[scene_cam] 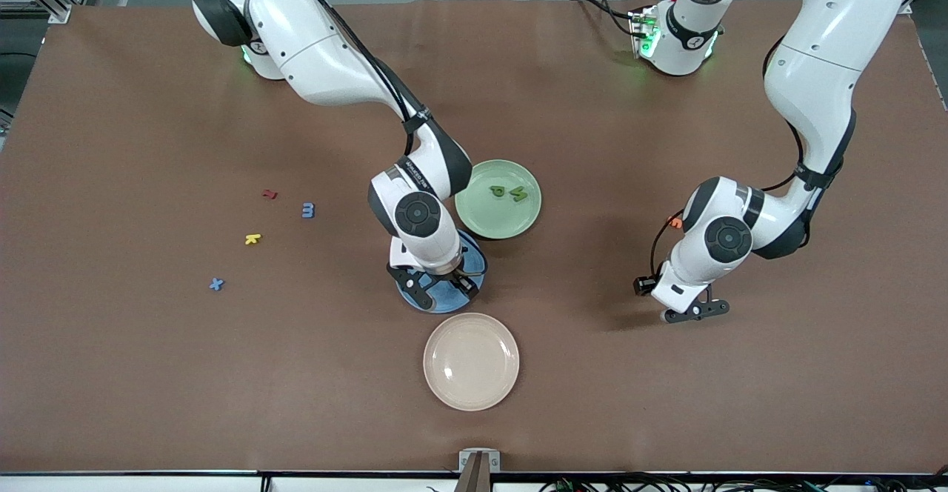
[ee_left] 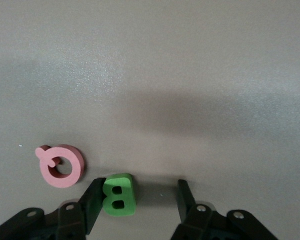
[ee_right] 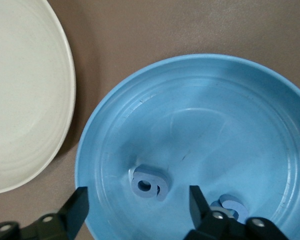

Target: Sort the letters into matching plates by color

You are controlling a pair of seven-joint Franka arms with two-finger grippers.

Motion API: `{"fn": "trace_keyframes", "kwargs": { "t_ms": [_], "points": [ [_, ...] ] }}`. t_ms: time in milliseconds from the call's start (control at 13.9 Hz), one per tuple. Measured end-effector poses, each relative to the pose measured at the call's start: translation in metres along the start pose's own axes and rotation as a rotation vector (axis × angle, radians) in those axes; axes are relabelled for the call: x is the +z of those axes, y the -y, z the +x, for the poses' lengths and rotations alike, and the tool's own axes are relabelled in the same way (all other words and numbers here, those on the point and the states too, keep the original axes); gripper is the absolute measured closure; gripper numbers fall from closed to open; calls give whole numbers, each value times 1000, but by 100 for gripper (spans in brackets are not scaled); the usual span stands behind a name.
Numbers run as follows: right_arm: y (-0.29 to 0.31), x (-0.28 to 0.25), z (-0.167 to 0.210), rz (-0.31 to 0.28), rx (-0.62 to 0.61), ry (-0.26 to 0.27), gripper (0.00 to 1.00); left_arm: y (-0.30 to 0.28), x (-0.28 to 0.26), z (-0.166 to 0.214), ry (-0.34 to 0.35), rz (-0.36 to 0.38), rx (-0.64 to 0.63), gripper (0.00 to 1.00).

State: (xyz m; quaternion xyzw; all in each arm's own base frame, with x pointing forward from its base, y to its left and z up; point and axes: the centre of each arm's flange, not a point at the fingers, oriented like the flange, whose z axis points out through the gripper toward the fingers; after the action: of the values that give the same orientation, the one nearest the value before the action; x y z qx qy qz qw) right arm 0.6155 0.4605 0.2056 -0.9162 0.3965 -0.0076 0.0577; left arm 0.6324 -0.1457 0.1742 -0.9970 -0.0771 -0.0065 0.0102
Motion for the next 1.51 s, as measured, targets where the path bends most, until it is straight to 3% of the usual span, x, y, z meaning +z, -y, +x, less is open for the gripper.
{"fn": "trace_keyframes", "kwargs": {
  "t_ms": [72,358,574,789,1219,1506],
  "points": [
    [0,0,0,0,0,0,0,0,0,0,-2,-1,0,36],
    [0,-1,3,-7,-8,-11,0,-1,-2,1,-6,-4,0,46],
    [-6,-11,14,-86,-74,-16,0,-1,-2,2,-8,-4,-1,53],
    [-24,-35,48,-147,-181,4,0,-1,-5,4,-14,-7,-2,73],
    [-134,-85,125,-167,-419,47,0,-3,-5,4,-13,-6,-1,73],
    [-228,-79,156,-163,-538,44,0,-28,-25,-6,22,15,-16,73]
  ]
}}
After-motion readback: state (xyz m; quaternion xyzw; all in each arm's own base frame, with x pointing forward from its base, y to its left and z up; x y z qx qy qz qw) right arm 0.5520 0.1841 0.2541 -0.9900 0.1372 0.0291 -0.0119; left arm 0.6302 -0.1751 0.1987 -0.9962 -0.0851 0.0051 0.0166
